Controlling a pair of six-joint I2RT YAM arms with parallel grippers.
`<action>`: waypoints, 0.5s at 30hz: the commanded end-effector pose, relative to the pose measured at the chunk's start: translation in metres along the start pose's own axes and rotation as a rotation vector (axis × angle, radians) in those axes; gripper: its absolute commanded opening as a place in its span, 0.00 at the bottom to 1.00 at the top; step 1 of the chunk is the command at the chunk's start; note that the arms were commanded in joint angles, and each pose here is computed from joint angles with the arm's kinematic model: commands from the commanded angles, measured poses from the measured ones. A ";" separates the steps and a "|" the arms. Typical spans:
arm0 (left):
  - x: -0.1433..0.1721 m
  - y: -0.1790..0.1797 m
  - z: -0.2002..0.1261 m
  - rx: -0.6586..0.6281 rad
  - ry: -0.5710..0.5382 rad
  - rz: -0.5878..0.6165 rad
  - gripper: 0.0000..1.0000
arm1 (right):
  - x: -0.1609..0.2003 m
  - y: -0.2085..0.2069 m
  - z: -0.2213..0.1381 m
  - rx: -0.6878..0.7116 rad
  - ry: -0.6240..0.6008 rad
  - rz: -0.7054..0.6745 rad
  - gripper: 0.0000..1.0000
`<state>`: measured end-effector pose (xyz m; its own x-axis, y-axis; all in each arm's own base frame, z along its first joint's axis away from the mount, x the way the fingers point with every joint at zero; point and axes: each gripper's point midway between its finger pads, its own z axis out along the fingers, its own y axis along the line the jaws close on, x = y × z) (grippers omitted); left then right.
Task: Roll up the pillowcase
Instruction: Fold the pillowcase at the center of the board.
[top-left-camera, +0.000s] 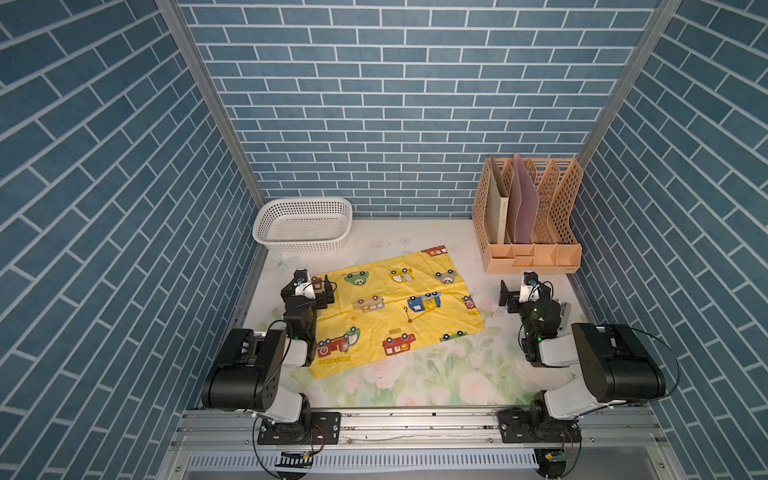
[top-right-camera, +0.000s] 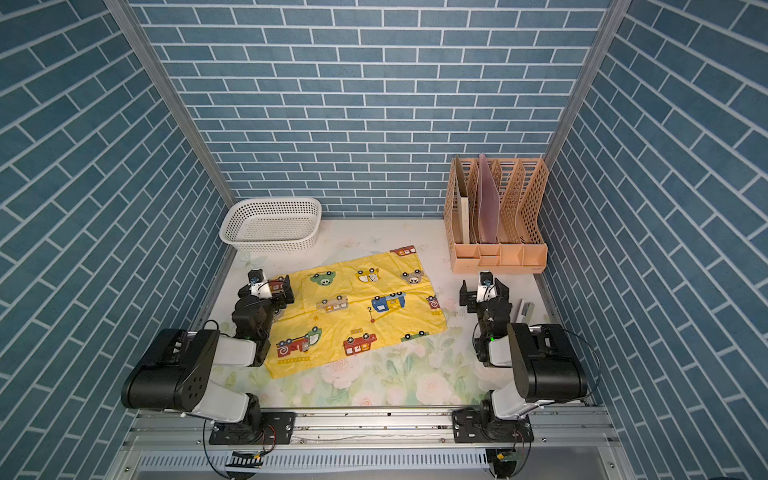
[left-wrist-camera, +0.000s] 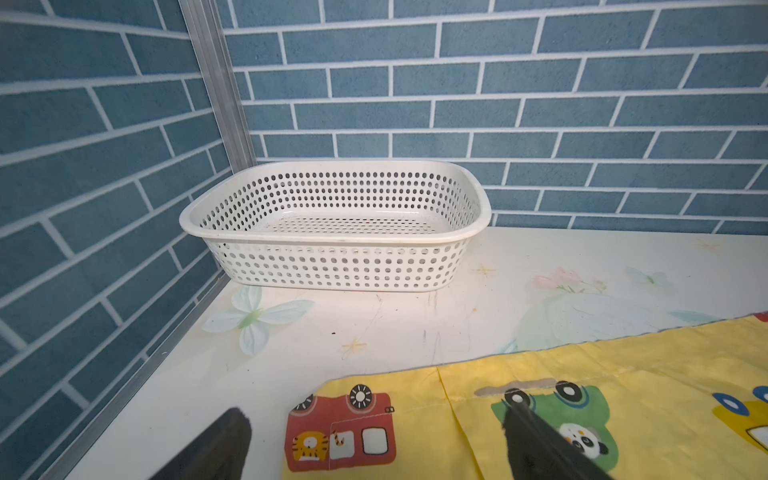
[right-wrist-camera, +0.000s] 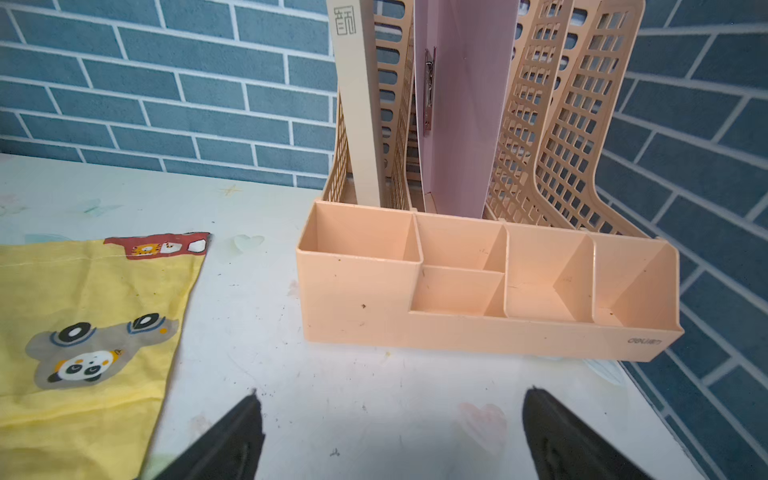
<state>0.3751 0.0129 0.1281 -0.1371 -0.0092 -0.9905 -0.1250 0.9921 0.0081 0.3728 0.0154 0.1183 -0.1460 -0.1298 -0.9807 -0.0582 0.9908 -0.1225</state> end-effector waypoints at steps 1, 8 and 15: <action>-0.003 0.002 0.002 -0.003 -0.009 -0.007 1.00 | -0.006 -0.001 0.002 -0.002 -0.018 0.026 1.00; -0.003 0.001 0.003 -0.001 -0.005 -0.008 1.00 | -0.005 0.000 0.003 -0.007 -0.011 0.029 1.00; -0.003 0.001 0.003 0.006 -0.005 -0.010 1.00 | -0.005 -0.001 0.003 -0.015 -0.014 0.036 1.00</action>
<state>0.3751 0.0139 0.1280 -0.1374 -0.0101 -0.9905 -0.1254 0.9921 0.0072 0.3728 0.0148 0.1182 -0.1458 -0.1287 -0.9809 -0.0637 0.9907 -0.1205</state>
